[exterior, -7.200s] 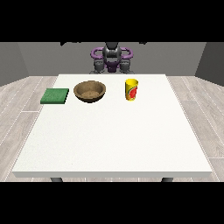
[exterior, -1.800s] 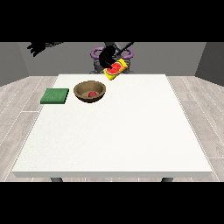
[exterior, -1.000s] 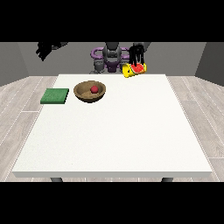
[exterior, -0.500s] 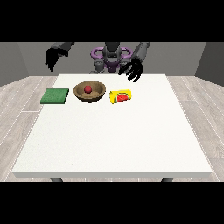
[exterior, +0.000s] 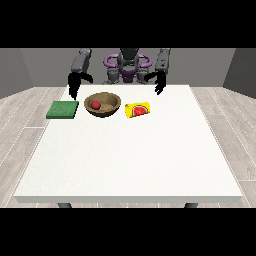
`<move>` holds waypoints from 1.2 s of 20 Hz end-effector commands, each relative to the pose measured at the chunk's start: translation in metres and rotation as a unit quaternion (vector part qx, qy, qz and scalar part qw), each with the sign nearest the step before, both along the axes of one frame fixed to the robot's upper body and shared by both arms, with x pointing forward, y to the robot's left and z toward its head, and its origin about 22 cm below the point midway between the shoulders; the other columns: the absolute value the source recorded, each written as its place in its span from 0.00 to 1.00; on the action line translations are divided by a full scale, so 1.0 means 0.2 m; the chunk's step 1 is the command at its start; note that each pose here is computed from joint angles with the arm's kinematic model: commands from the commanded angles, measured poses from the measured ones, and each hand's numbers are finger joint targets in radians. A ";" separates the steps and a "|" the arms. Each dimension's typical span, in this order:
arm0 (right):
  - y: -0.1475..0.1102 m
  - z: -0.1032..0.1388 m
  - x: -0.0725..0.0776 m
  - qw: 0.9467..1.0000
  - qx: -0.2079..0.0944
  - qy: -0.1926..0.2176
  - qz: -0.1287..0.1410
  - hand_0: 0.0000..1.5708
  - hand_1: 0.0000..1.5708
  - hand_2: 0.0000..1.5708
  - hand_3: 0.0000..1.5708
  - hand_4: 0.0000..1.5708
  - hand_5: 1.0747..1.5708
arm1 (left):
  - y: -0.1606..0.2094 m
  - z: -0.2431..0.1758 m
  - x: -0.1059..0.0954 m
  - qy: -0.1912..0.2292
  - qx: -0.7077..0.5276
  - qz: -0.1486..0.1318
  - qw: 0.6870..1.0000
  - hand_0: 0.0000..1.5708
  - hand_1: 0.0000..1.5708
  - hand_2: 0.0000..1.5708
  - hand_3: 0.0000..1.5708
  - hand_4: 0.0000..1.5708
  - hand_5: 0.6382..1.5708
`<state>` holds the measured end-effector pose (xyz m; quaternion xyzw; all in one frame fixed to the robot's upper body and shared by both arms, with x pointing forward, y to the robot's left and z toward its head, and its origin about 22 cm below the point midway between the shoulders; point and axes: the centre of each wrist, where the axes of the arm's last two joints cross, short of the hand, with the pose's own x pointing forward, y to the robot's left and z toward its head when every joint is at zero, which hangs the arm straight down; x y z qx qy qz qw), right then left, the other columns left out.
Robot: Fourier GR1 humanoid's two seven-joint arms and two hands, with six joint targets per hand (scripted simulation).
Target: Pick the cup and pour the ball into the bowl, then pick the bowl and place it on the pad
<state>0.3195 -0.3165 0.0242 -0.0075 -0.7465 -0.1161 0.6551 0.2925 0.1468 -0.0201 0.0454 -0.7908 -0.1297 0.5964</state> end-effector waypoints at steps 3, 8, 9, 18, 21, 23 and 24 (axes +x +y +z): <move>0.01 -0.20 0.02 1.000 0.001 0.019 -0.006 0.00 0.00 0.00 0.00 0.32 1.00 | 0.07 0.01 -0.04 -0.006 -0.034 -0.032 0.999 0.00 0.00 0.00 0.00 0.59 0.86; 0.09 -0.39 -0.02 0.999 -0.005 0.054 -0.009 0.00 0.00 0.00 0.00 0.27 1.00 | 0.07 -0.03 -0.14 0.011 -0.030 -0.037 0.999 0.00 0.00 0.00 0.00 0.60 0.85; 0.14 -0.44 -0.04 0.999 0.005 0.044 0.007 0.00 0.00 0.00 0.00 0.26 1.00 | 0.09 0.11 -0.01 -0.010 -0.023 -0.010 1.000 0.00 0.00 0.00 0.00 0.60 0.85; -0.03 -0.58 -0.08 0.999 0.010 0.035 -0.027 0.00 0.00 0.00 0.00 0.22 1.00 | 0.09 0.28 -0.05 -0.038 -0.017 -0.039 0.998 0.00 0.00 0.00 0.00 0.61 0.85; 0.17 -0.58 -0.01 0.999 0.003 0.041 0.001 0.00 0.00 0.00 0.00 0.23 1.00 | 0.11 0.16 -0.04 -0.021 -0.021 -0.019 0.999 0.00 0.00 0.00 0.00 0.61 0.84; 0.19 -0.58 0.01 0.999 0.008 0.020 -0.027 0.00 0.00 0.00 0.00 0.23 1.00 | 0.08 0.21 -0.09 -0.048 -0.021 -0.054 0.997 0.00 0.00 0.00 0.00 0.61 0.84; 0.15 -0.67 -0.10 0.998 0.012 0.064 -0.017 0.00 0.00 0.00 0.00 0.26 1.00 | 0.22 0.20 -0.09 -0.013 -0.018 -0.032 0.999 0.00 0.00 0.00 0.00 0.61 0.84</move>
